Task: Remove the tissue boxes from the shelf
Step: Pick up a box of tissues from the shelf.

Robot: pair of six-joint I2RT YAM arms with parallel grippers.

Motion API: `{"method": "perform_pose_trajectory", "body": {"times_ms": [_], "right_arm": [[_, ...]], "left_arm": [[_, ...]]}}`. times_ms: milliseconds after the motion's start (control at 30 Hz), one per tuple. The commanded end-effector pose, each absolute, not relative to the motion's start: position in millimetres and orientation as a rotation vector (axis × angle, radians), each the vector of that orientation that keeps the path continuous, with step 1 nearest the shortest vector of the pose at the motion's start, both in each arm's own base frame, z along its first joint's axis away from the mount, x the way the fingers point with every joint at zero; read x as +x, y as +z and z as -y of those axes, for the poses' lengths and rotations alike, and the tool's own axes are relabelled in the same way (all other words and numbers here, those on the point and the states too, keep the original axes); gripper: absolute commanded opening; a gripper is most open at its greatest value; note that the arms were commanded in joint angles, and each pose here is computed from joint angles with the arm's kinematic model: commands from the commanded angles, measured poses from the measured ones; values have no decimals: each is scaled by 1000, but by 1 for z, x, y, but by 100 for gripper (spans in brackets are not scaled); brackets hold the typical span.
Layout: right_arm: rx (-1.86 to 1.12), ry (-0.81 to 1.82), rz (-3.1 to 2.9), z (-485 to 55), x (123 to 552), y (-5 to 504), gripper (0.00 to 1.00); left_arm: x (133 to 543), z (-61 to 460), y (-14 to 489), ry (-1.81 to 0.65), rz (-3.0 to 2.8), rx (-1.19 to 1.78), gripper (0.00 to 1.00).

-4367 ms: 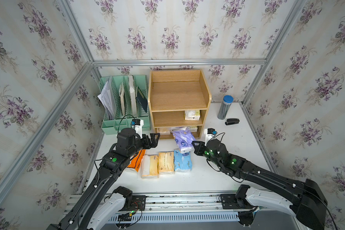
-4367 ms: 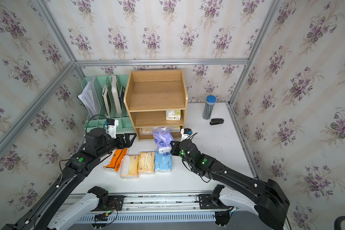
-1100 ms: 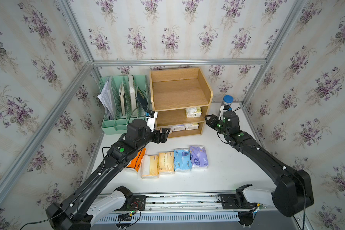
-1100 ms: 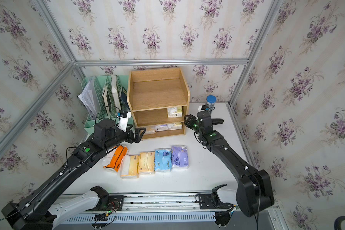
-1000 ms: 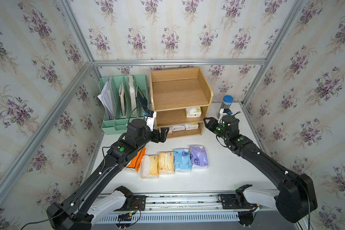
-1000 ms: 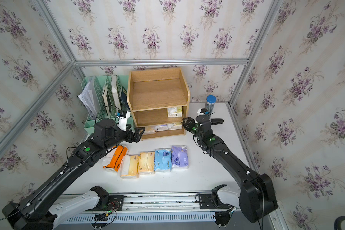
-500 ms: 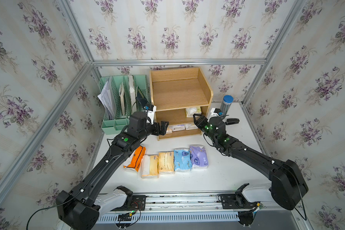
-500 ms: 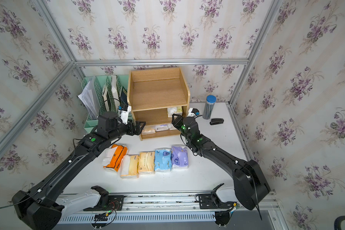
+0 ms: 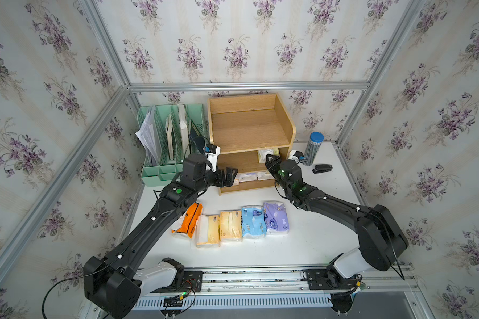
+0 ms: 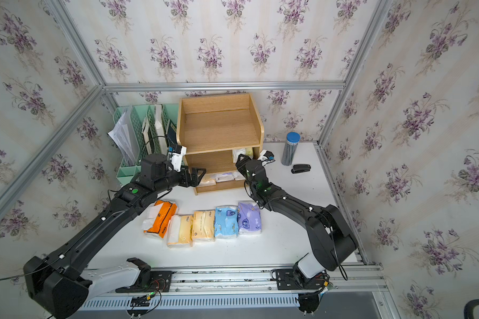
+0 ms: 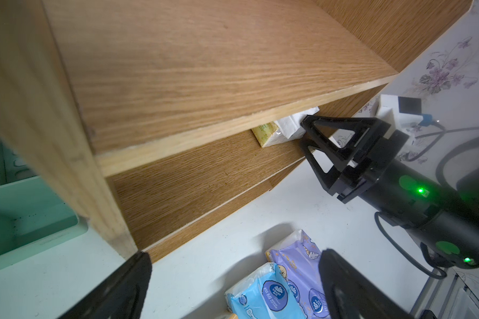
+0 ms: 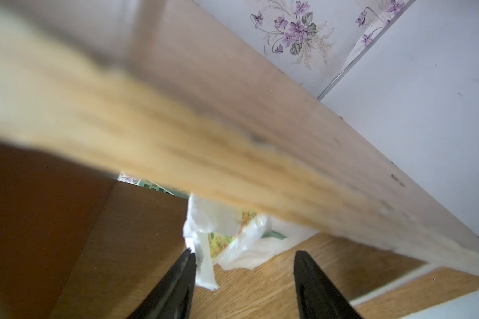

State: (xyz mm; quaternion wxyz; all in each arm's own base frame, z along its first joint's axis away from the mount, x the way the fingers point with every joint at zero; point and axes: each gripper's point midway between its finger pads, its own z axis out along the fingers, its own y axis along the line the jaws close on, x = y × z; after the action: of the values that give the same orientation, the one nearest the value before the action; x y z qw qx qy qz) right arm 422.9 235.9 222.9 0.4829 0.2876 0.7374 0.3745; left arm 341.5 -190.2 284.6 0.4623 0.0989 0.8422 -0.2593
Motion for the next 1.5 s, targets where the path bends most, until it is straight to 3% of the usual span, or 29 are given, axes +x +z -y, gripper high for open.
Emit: {"method": "perform_pose_trajectory", "body": {"times_ms": [0,167,333,400,533,967,1067,1133,1233,1300,1467], "right_arm": [[738,894,-1771,-234,431,226,59],[758,836,-1807,-236,440,217,53],[764,822,-1806,-238,445,213,40],[756,816,-1815,-240,446,211,27],[725,817,-1830,-244,443,215,9],[630,789,-1920,-241,401,211,5],[601,790,-1934,-239,394,211,8],[580,793,-1940,-240,392,213,17],[554,823,-1930,-243,390,221,49],[544,840,-1920,-243,389,227,62],[469,908,-1916,-258,389,238,73]], "left_arm": [[343,193,292,-656,-2038,252,99],[342,195,290,-673,-2041,251,99],[338,195,288,-693,-2041,242,99],[336,194,288,-693,-2040,242,99],[333,192,291,-685,-2038,249,99],[327,192,310,-703,-2024,261,99],[327,193,309,-704,-2025,264,99],[327,193,307,-702,-2031,267,99],[327,192,304,-700,-2036,265,99],[327,192,304,-700,-2036,262,99],[326,191,306,-699,-2029,259,99]]}}
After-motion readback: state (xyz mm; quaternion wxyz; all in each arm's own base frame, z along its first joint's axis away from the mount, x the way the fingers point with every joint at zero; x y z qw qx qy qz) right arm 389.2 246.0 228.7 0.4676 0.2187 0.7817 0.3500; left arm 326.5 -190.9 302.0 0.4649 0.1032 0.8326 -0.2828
